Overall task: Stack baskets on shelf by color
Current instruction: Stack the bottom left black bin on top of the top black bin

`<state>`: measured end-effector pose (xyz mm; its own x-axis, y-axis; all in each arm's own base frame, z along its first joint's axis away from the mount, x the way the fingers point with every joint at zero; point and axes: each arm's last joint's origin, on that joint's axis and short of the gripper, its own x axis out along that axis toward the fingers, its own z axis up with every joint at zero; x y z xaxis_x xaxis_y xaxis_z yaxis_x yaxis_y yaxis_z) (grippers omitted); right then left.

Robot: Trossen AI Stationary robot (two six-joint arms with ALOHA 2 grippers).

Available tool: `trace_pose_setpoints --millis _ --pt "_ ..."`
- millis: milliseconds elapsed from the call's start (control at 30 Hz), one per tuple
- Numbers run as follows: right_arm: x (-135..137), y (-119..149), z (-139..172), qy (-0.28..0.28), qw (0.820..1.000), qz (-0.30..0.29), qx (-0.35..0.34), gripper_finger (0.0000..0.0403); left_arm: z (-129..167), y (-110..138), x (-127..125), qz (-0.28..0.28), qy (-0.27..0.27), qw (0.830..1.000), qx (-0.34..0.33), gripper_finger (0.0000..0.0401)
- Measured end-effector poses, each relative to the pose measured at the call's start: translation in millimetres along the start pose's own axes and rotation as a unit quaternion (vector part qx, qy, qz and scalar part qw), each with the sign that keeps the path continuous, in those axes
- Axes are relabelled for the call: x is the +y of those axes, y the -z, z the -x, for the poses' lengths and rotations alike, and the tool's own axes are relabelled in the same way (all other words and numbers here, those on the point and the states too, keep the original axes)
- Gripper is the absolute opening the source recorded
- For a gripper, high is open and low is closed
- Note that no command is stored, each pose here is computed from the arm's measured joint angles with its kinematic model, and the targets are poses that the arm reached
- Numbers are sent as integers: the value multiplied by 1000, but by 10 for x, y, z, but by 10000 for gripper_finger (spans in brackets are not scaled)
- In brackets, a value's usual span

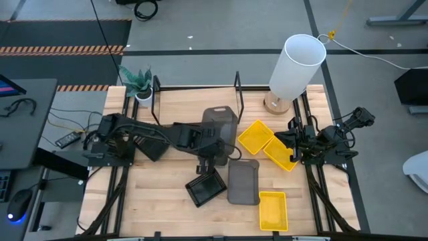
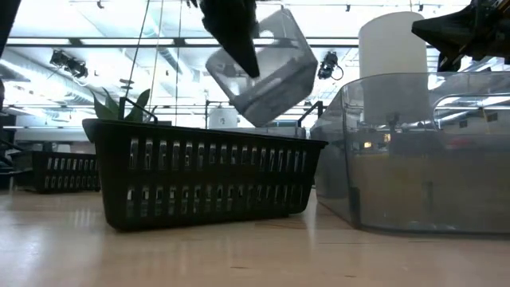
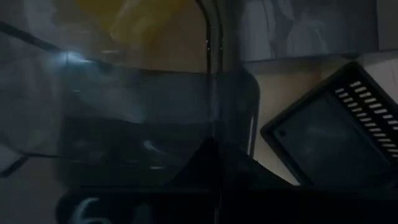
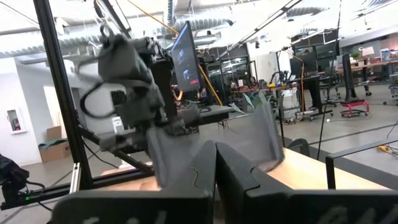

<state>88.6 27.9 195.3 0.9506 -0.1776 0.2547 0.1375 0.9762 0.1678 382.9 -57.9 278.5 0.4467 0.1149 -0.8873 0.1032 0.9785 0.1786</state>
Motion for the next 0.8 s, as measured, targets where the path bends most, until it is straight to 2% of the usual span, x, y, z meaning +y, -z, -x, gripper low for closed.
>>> trace_pose_setpoints --millis 133,533,667,800 --pt "1 -2 -1 0 1000 -1 -1 16 -238 35 -57 -6 11 999 44 6" --pt "1 -12 -2 0 1000 -4 -6 16 -469 146 -98 2 33 992 124 7" --pt "1 -19 -3 0 1000 -6 -9 16 -466 160 -97 3 34 991 132 23" --pt "1 -22 -3 1 1000 -8 -10 16 -464 160 -97 15 27 991 132 59"
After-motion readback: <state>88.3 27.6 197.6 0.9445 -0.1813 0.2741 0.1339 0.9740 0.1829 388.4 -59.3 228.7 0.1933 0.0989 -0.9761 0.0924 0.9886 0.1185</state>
